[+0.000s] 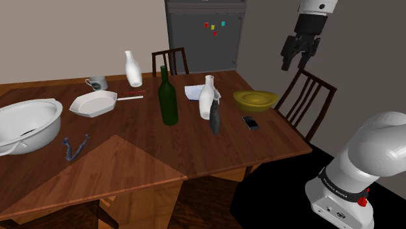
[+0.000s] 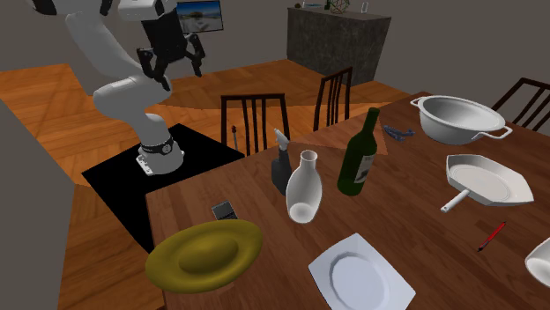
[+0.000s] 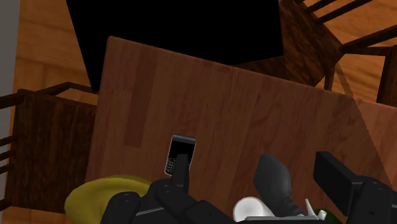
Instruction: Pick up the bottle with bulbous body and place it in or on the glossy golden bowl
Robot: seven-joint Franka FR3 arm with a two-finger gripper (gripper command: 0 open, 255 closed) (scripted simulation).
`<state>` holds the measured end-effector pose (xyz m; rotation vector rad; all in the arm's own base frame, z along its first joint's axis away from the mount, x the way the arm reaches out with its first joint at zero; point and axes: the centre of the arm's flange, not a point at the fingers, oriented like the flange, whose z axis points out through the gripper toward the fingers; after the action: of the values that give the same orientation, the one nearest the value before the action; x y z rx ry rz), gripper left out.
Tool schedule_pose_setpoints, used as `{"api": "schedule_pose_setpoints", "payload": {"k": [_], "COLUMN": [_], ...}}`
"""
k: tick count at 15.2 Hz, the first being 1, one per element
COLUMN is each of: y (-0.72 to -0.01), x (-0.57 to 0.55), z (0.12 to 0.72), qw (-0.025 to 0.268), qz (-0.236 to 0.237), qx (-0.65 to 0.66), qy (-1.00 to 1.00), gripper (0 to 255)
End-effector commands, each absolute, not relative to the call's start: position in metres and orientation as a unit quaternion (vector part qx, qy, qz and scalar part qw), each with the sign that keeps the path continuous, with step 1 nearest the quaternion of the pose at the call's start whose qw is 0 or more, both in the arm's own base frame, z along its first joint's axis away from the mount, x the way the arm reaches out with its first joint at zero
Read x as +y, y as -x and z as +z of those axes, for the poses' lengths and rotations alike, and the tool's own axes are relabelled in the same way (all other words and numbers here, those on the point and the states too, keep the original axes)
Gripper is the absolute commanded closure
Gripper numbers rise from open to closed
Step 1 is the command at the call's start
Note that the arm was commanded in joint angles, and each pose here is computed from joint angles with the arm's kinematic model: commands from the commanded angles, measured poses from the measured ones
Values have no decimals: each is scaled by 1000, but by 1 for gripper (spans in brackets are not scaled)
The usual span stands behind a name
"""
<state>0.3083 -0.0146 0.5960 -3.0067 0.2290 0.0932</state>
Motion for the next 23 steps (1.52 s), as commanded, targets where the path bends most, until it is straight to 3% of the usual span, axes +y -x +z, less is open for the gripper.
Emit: {"api": "schedule_pose_setpoints", "payload": {"k": [1, 23], "y": [-308, -561], "x": [-15, 64], "z": [596, 491], "qw": [62, 16], "qz": [31, -6], "qx": [76, 81], "qy": [995, 997], "gripper": [0, 0]}}
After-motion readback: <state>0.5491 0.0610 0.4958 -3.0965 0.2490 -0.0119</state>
